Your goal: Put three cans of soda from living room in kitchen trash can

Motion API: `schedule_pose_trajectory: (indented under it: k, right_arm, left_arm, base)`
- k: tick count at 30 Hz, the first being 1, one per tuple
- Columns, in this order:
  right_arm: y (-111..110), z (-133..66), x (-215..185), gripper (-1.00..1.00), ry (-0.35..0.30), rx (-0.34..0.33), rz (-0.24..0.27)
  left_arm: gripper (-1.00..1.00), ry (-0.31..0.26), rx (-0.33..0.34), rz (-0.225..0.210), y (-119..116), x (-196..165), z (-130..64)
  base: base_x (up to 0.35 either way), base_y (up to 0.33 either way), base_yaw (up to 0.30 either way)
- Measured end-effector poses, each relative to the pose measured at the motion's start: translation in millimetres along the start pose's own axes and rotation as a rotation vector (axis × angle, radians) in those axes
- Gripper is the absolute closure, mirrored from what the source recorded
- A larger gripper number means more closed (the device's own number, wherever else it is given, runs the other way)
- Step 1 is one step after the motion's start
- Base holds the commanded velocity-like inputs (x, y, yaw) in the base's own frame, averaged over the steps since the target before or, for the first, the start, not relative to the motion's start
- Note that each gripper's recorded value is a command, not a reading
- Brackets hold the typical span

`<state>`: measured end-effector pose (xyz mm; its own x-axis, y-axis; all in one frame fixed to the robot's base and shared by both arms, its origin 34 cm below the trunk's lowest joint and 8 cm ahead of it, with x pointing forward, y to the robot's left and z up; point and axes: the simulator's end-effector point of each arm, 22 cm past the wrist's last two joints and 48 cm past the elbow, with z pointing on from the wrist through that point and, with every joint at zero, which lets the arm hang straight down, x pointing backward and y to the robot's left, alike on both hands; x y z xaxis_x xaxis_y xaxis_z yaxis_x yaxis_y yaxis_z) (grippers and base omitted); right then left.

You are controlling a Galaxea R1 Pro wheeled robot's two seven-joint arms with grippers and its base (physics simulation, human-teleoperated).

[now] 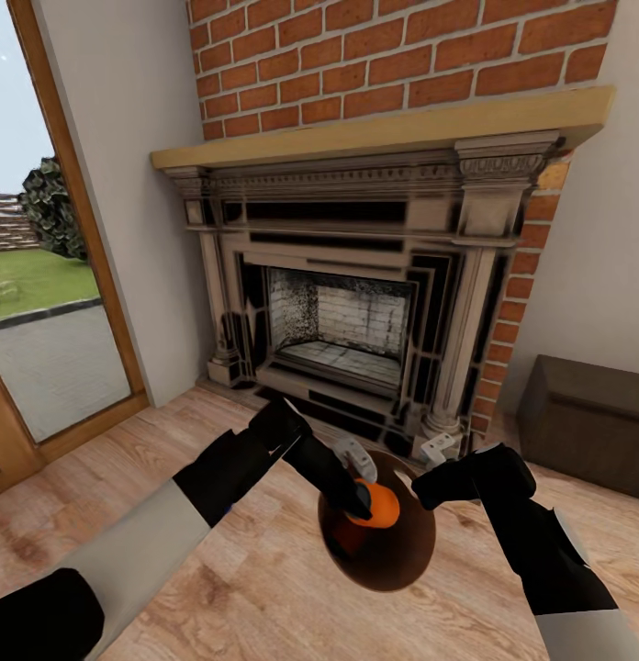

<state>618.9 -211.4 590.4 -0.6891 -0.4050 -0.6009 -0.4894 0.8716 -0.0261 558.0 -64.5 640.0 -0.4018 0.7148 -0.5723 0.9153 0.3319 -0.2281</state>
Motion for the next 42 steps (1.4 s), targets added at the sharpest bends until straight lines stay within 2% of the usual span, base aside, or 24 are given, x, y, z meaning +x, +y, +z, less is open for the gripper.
schedule_pose_trajectory:
  k: [10,13,17,27,28,31,40,42]
  right_arm:
    - [0,0.0,0,1.00,0.000,0.000,-0.001]
    - [1,-0.1,0,1.00,-0.001,-0.001,-0.001]
    - [-1,0.1,0,1.00,0.001,0.006,-0.006]
    - [-2,0.4,1,1.00,0.002,0.009,-0.009]
    - [-2,0.3,0,1.00,0.002,0.010,-0.009]
    - [-6,-0.3,1,1.00,0.004,0.026,-0.020]
    - [-4,0.0,1,1.00,0.005,0.020,-0.015]
    - [-3,0.1,1,1.00,0.004,0.014,-0.011]
  left_arm:
    - [1.00,0.029,-0.022,0.004,2,6,9.2]
    - [1.00,0.052,-0.038,-0.017,10,15,14.1]
    - [1.00,0.051,-0.022,-0.038,9,16,16.9]
    - [1.00,0.048,-0.019,-0.046,9,16,17.9]
    - [-1.00,0.048,-0.019,-0.046,9,16,17.9]
    - [-1.00,0.043,0.027,-0.049,-2,14,18.5]
    - [-1.00,0.033,0.019,-0.044,0,12,15.8]
    - [-1.00,0.021,-0.003,-0.030,3,9,11.5]
  base:
    - [0.000,0.000,0.000]
    - [0.000,0.000,0.000]
    - [0.000,0.000,0.000]
    - [0.000,0.000,0.000]
    - [0.000,0.000,0.000]
    - [0.000,0.000,0.000]
    - [0.000,0.000,0.000]
    - [0.000,0.000,0.000]
